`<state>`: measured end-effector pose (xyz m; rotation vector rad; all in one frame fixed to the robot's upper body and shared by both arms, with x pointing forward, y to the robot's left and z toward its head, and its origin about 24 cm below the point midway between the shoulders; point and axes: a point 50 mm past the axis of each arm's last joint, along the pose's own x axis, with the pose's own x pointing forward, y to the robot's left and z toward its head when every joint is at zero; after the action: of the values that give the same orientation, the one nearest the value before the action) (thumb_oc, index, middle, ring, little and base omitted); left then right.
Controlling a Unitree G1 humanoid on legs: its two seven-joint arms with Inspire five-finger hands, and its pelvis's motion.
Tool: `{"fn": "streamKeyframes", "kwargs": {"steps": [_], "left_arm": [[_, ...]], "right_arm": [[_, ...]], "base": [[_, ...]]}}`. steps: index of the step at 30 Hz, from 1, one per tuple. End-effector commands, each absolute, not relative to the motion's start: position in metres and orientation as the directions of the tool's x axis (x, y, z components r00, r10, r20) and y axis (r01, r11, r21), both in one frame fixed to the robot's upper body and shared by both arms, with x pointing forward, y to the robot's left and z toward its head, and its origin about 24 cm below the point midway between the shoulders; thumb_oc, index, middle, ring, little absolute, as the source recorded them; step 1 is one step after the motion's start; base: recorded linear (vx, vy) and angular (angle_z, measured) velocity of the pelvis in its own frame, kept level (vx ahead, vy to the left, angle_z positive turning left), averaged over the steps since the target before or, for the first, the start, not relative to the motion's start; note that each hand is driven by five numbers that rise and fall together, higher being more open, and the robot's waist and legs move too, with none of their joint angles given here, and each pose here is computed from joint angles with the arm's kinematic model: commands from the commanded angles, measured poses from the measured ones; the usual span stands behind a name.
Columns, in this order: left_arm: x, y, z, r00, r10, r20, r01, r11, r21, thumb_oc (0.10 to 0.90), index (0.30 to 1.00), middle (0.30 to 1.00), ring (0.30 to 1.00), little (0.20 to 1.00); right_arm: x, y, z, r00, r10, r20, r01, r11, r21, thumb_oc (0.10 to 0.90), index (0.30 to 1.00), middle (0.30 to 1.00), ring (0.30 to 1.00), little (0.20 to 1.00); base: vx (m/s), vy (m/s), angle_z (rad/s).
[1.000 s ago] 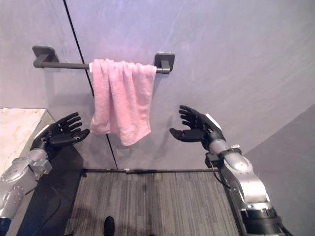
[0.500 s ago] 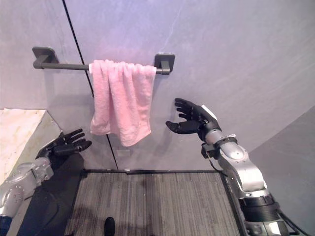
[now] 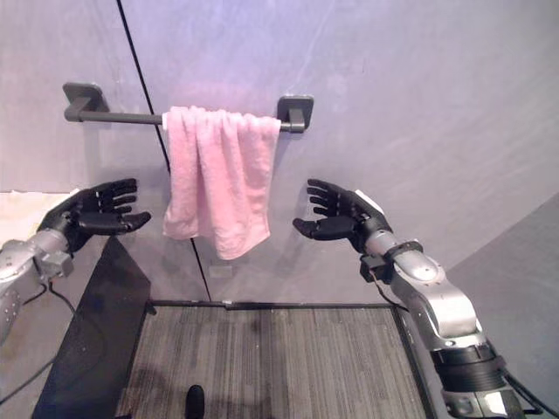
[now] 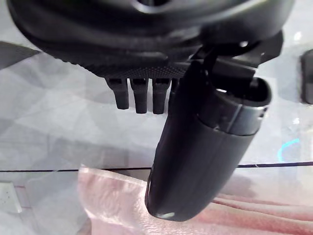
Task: Organize the bathroom.
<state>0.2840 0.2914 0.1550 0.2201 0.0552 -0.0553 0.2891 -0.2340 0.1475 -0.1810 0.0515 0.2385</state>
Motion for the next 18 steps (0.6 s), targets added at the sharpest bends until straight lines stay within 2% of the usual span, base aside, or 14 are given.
{"fn": "streamKeyframes", "kwargs": {"steps": [1, 9, 18], "left_arm": [[0.293, 0.277, 0.205, 0.978, -0.126, 0.165, 0.064, 0.939, 0.337, 0.800, 0.900, 0.900, 0.900, 0.900], [0.304, 0.256, 0.199, 0.973, -0.168, 0.158, 0.115, 0.948, 0.298, 0.800, 0.900, 0.900, 0.900, 0.900], [0.319, 0.210, 0.201, 0.938, -0.282, 0.201, 0.217, 0.931, 0.292, 0.800, 0.900, 0.900, 0.900, 0.900]], "right_arm": [[0.295, -0.212, 0.204, 0.929, 0.328, 0.169, -0.298, 0.938, -0.178, 0.800, 0.900, 0.900, 0.900, 0.900], [0.299, -0.196, 0.215, 0.902, 0.341, 0.265, -0.341, 0.939, -0.048, 0.800, 0.900, 0.900, 0.900, 0.900], [0.305, -0.165, 0.237, 0.844, 0.382, 0.377, -0.421, 0.907, 0.026, 0.800, 0.900, 0.900, 0.900, 0.900]], "base": [[0.00, 0.000, 0.00], [0.00, 0.000, 0.00], [0.00, 0.000, 0.00]]}}
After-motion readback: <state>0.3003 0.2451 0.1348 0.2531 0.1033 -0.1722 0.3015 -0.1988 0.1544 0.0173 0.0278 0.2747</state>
